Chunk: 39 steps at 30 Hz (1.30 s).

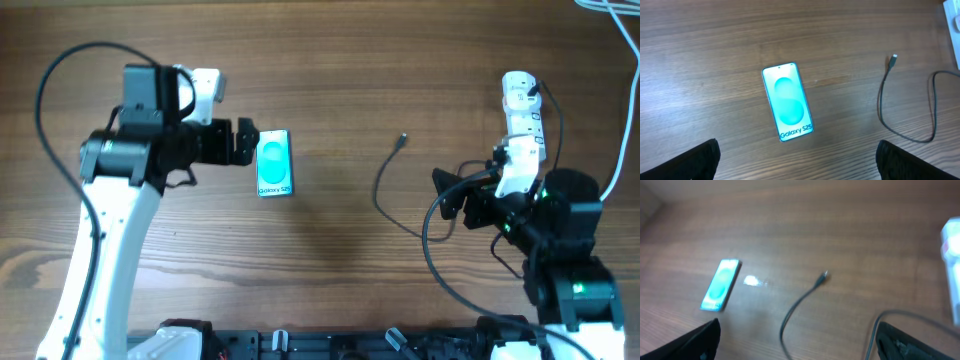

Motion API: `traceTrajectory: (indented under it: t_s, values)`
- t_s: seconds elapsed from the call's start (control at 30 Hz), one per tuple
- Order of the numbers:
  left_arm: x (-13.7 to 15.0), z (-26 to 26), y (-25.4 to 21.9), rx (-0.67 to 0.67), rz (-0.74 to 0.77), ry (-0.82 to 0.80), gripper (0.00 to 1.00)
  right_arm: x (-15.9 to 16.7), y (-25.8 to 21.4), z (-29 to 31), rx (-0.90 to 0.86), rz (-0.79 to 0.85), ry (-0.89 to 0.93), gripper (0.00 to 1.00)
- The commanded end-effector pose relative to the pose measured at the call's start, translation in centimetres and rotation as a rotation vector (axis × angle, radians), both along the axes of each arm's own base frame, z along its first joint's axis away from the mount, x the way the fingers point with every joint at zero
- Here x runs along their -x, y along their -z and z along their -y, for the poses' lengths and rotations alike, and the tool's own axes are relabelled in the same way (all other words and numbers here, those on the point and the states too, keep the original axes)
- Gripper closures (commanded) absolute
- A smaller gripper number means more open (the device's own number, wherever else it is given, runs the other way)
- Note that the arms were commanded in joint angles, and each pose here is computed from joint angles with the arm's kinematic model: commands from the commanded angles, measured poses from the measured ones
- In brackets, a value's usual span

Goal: Plug charger to phone and switch on socket
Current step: 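Move the left gripper over the Galaxy S25 phone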

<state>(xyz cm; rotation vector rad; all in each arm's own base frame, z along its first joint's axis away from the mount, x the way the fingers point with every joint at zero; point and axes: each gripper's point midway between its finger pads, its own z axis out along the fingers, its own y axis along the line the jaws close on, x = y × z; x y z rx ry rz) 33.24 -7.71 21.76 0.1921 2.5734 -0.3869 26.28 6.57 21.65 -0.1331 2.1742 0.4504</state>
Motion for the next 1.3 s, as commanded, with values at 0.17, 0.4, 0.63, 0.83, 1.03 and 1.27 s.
traceTrajectory:
  t_s: [0.17, 0.4, 0.63, 0.83, 1.03, 1.27]
  values:
    - [-0.8, 1.8, 0.3, 0.050, -0.018, 0.050, 0.00, -2.8, -1.8, -1.2, -0.032, -0.099, -0.057, 0.00]
    - [-3.3, 2.8, 1.6, 0.147, -0.071, -0.132, 0.00, -3.2, -1.3, -1.2, -0.038, -0.115, -0.051, 0.00]
    - [-4.7, 2.3, 4.0, 0.058, -0.109, -0.321, 0.01, -3.9, -0.3, -1.2, -0.037, -0.145, -0.052, 0.00]
    - [-5.2, 2.9, 9.9, -0.011, -0.265, -0.288, 0.00, -4.6, 2.2, -1.2, -0.040, -0.238, -0.047, 0.00]
    - [-5.0, 4.6, 15.0, -0.072, -0.361, -0.224, 0.00, -4.7, 3.4, -1.2, -0.039, -0.281, -0.047, 0.00]
    - [-5.0, 4.1, 18.7, -0.163, -0.405, -0.211, 0.00, -4.4, 3.6, -1.2, -0.039, -0.299, -0.046, 0.00]
